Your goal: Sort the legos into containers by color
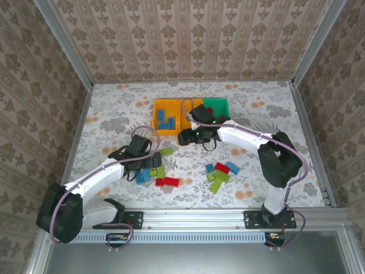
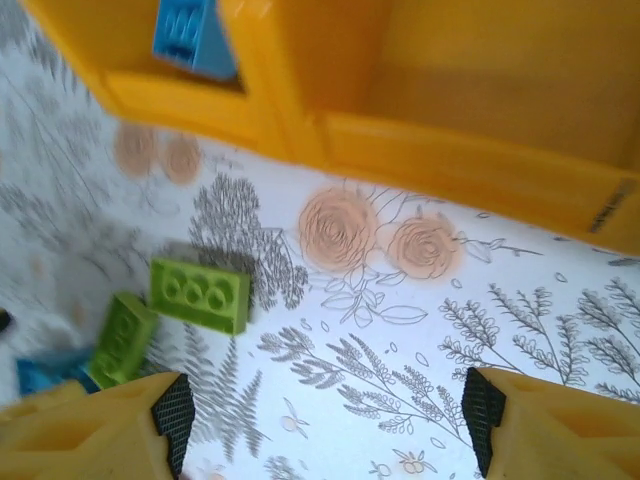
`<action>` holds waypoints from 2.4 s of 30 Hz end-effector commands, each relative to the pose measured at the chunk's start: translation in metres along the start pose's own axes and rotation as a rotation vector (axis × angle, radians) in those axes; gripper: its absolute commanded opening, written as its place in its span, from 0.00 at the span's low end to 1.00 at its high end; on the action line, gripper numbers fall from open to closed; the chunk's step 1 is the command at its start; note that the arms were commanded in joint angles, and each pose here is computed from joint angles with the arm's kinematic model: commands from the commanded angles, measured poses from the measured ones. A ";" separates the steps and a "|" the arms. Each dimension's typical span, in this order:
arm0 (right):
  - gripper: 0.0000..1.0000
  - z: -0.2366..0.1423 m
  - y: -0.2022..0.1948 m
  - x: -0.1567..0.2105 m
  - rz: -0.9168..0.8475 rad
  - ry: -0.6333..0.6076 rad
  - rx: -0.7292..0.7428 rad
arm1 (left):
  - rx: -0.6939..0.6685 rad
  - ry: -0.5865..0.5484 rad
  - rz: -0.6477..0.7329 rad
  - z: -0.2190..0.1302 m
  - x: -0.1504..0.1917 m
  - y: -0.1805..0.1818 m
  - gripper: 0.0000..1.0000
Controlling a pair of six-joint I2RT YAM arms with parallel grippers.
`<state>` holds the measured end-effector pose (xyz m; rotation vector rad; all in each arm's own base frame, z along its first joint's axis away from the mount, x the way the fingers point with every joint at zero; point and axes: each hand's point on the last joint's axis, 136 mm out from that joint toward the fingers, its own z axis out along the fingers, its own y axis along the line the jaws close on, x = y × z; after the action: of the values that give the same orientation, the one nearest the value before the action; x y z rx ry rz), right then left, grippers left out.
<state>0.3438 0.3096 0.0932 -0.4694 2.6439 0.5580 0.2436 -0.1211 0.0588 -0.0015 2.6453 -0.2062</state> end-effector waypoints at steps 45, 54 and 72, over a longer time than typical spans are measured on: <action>0.50 0.111 0.050 0.031 -0.948 0.229 -0.106 | 0.031 -0.049 -0.211 -0.010 -0.008 0.052 1.00; 0.35 0.094 0.054 0.028 -0.875 0.156 -0.129 | 0.022 -0.052 -0.214 -0.013 -0.007 0.054 1.00; 0.31 -0.012 -0.026 -0.094 -0.163 -0.216 0.132 | 0.015 -0.008 0.043 -0.002 -0.024 0.008 1.00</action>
<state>0.4036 0.3375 0.1337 -0.8619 2.2952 0.4264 0.2517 -0.1049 0.0620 -0.0236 2.6533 -0.2519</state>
